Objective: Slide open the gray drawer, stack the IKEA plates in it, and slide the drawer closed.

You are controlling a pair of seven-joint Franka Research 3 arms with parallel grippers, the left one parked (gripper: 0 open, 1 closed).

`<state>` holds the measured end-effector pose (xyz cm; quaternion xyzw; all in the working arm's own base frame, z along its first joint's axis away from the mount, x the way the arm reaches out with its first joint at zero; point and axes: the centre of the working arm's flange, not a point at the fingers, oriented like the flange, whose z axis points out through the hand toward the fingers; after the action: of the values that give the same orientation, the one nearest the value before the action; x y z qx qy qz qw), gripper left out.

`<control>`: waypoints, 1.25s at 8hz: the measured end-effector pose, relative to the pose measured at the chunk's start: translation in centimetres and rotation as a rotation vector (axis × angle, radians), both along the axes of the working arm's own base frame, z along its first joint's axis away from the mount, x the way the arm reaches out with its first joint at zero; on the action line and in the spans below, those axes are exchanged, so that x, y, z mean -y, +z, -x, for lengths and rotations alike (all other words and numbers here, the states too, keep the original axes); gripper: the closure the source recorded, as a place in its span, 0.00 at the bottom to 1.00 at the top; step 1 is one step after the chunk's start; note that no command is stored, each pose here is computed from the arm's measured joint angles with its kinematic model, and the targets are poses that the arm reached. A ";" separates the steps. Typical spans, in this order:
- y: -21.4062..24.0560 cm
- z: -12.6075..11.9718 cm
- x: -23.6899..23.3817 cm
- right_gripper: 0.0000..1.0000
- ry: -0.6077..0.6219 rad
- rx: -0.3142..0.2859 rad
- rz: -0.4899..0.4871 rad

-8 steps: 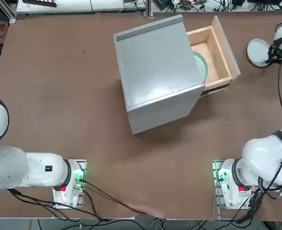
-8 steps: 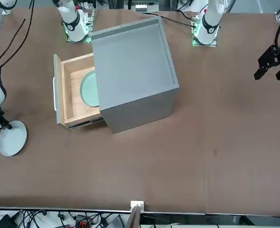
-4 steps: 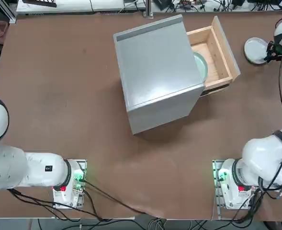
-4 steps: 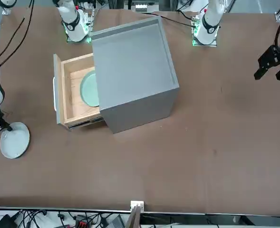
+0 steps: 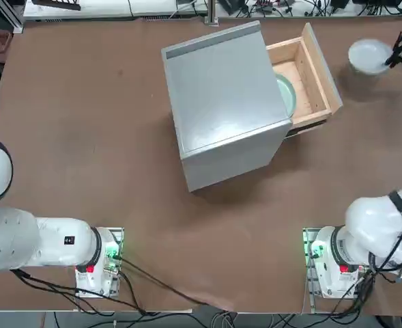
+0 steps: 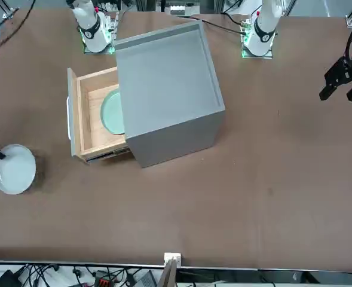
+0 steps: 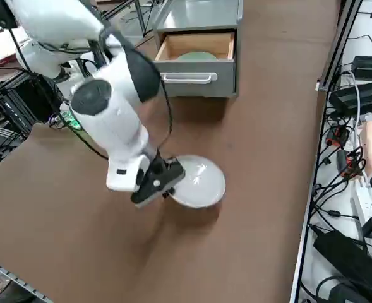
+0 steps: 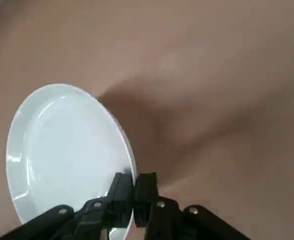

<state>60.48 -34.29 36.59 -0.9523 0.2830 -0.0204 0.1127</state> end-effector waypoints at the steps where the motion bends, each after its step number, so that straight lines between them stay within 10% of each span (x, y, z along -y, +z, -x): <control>1: 3.3 0.0 -2.3 1.00 0.038 0.008 -0.056; 6: 17.5 0.6 -18.8 1.00 0.348 0.010 -0.150; 10: 19.1 2.9 -29.9 1.00 0.538 -0.054 -0.117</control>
<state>57.61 -4.36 55.65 -0.9852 0.0237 0.0522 0.1614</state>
